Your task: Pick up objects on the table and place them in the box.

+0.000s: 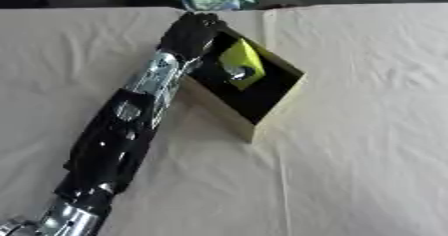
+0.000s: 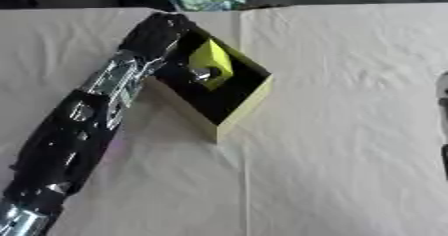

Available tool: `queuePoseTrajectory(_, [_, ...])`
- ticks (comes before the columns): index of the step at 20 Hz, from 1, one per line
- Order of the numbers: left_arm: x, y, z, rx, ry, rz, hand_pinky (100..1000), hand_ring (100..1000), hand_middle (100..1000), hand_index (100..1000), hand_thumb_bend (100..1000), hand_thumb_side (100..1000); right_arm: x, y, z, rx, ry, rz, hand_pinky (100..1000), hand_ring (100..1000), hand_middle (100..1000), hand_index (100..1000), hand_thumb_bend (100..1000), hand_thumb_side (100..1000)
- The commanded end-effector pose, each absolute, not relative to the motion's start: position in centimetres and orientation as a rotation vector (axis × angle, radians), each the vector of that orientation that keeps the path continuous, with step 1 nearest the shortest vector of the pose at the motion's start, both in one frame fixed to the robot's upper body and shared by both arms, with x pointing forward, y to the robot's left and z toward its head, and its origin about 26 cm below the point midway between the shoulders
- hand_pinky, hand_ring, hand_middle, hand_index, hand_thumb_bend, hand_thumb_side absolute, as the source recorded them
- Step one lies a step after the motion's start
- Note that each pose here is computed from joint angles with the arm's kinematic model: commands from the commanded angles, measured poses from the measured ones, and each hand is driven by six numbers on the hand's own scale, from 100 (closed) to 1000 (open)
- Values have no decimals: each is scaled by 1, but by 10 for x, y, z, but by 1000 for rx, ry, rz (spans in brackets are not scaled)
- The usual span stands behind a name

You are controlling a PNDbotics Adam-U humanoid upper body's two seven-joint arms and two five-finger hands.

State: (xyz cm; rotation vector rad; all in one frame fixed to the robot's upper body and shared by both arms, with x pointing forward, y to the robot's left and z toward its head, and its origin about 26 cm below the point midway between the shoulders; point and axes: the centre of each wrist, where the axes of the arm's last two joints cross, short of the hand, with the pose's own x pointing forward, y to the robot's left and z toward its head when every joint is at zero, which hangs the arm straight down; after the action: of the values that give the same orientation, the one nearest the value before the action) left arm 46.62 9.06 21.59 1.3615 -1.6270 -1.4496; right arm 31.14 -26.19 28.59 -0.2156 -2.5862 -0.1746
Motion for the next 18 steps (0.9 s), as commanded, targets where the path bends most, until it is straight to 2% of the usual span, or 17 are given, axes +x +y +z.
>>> queuePoseTrajectory(1, [463, 87, 230, 1404, -1697, -1391, 1000, 947, 900, 950, 851, 1000, 307, -264, 294, -217, -2619, -172, 753, 748, 539, 823, 100, 713])
queuePoseTrajectory(3, [463, 88, 231, 1406, -1709, -1377, 1000, 950, 906, 955, 846, 1000, 307, -264, 294, -218, -2618, -172, 753, 747, 539, 823, 100, 713])
queuePoseTrajectory(6, [463, 88, 230, 1393, -1708, -1378, 1000, 959, 906, 949, 961, 1000, 307, -264, 294, -217, -2618, -172, 753, 747, 539, 823, 100, 713])
queuePoseTrajectory(9, [463, 88, 231, 1384, -1734, -1353, 1000, 950, 897, 943, 952, 1000, 307, -264, 294, -217, -2617, -172, 753, 747, 539, 823, 100, 712])
queuePoseTrajectory(12, [460, 90, 238, 1380, -1802, -1262, 981, 912, 858, 936, 758, 1000, 307, -264, 294, -220, -2617, -175, 753, 747, 540, 823, 100, 711])
queuePoseTrajectory(13, [457, 92, 243, 1375, -1838, -1215, 981, 912, 858, 936, 758, 1000, 307, -265, 294, -221, -2617, -175, 753, 747, 540, 823, 100, 711])
queuePoseTrajectory(14, [454, 94, 251, 1375, -1883, -1155, 959, 890, 833, 929, 678, 1000, 307, -265, 294, -223, -2618, -175, 753, 746, 540, 823, 100, 711])
queuePoseTrajectory(15, [449, 97, 260, 1375, -1932, -1090, 957, 888, 830, 928, 669, 1000, 307, -265, 294, -226, -2618, -176, 753, 746, 540, 823, 100, 711])
queuePoseTrajectory(16, [444, 101, 270, 1373, -1983, -1022, 936, 865, 797, 914, 529, 1000, 307, -266, 294, -229, -2619, -176, 752, 746, 540, 823, 100, 710])
queuePoseTrajectory(17, [438, 106, 281, 1371, -2039, -943, 928, 857, 784, 908, 483, 996, 307, -266, 295, -232, -2620, -177, 752, 746, 541, 823, 100, 710])
queuePoseTrajectory(18, [431, 113, 292, 1368, -2092, -860, 899, 830, 749, 886, 359, 978, 307, -267, 295, -236, -2622, -177, 752, 746, 541, 823, 100, 711])
